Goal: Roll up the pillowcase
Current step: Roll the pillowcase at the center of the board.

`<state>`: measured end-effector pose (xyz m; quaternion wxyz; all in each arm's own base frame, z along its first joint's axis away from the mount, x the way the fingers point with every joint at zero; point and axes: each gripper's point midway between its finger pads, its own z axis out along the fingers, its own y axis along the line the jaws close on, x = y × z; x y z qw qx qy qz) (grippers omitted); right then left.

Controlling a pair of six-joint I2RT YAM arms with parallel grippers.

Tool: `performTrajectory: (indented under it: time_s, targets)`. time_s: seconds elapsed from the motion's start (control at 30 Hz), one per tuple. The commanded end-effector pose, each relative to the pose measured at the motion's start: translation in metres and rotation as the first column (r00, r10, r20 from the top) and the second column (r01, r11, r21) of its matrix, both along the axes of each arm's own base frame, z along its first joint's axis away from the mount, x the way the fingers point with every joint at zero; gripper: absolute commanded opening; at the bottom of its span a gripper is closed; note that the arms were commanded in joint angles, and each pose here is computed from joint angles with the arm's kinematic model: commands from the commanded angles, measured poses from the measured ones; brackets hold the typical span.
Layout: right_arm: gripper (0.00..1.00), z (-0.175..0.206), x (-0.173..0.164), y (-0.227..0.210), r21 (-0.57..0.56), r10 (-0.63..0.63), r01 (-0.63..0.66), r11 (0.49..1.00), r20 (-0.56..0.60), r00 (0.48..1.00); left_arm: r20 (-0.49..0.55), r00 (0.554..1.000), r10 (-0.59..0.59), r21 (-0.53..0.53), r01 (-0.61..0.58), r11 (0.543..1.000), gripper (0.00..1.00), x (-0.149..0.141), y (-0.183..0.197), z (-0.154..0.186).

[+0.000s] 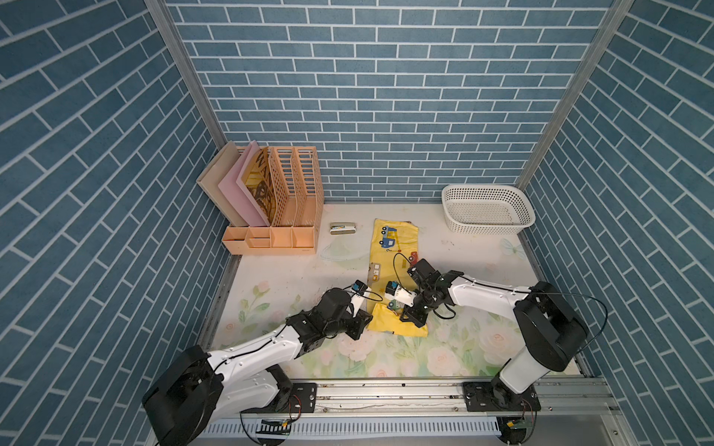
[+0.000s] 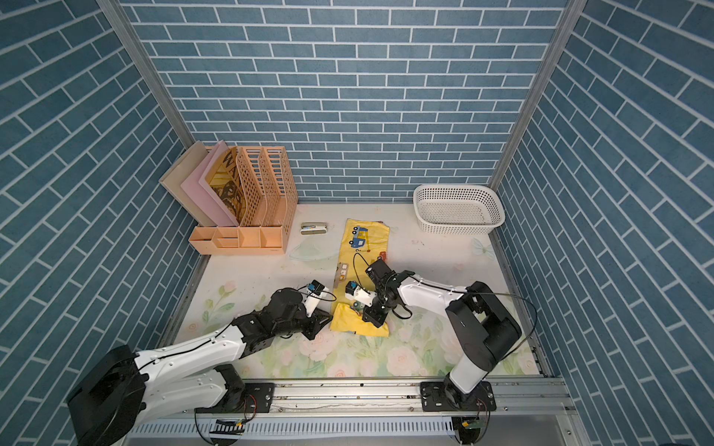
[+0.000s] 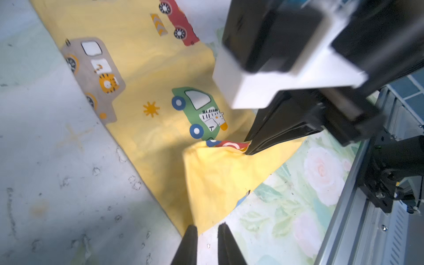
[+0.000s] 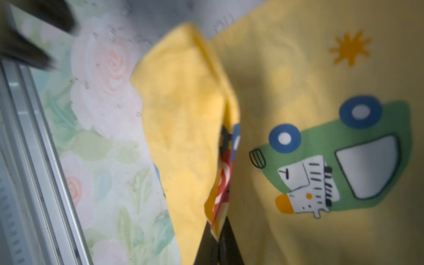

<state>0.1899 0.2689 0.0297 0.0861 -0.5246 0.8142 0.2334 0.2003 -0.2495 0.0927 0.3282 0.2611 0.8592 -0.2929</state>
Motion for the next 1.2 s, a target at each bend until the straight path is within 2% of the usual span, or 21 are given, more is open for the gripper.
performTrajectory:
  time_s: [0.0,0.1,0.2,0.27,0.33,0.53,0.7,0.9,1.0,1.13,1.17]
  targets:
    - [0.00,-0.003,-0.006,-0.005,-0.007,-0.043,0.042,0.999,-0.073,0.996,0.055,0.997,0.047,-0.019,-0.046,0.999,0.22,0.008,0.007,0.019]
    - [0.00,-0.004,-0.004,0.001,0.012,-0.028,0.029,0.999,-0.086,0.996,0.084,0.996,0.028,-0.075,-0.021,0.997,0.24,0.003,0.004,0.039]
    - [0.00,-0.002,0.002,0.007,0.026,-0.022,0.025,0.999,-0.075,0.997,0.125,0.991,-0.056,-0.138,0.073,0.988,0.23,-0.011,-0.012,0.052]
    - [0.00,0.008,0.003,0.013,0.063,-0.010,0.014,0.998,-0.070,0.997,0.150,0.988,-0.042,-0.156,0.066,0.986,0.22,-0.014,-0.012,0.051]
    - [0.00,0.025,0.001,0.020,0.119,0.015,-0.008,0.993,-0.054,0.998,0.131,0.991,-0.010,-0.160,0.031,0.987,0.20,-0.014,-0.007,0.037]
    - [0.00,0.065,-0.002,0.028,0.204,0.050,-0.063,0.977,0.068,0.996,0.157,0.986,0.052,-0.160,-0.027,0.987,0.17,-0.010,0.006,0.023]
    - [0.00,0.054,0.010,0.032,0.163,0.055,-0.066,0.984,0.075,0.996,0.177,0.984,0.023,-0.145,0.002,0.989,0.17,-0.012,0.004,0.026]
    - [0.00,0.024,0.018,0.027,0.098,0.039,-0.043,0.994,0.045,0.998,0.216,0.972,-0.088,-0.145,0.121,0.982,0.20,-0.027,-0.010,0.033]
    - [0.00,0.012,0.021,0.025,0.062,0.030,-0.032,0.998,0.029,0.999,0.242,0.960,-0.139,-0.093,0.165,0.982,0.23,-0.038,-0.016,0.023]
    - [0.00,0.006,0.025,0.025,0.044,0.022,-0.023,0.999,0.026,0.999,0.249,0.952,-0.176,0.025,0.175,0.984,0.26,-0.041,-0.024,0.002]
    - [0.00,0.005,0.026,0.025,0.042,0.020,-0.021,0.999,0.024,1.000,0.249,0.953,-0.171,0.055,0.163,0.985,0.32,-0.039,-0.025,-0.003]
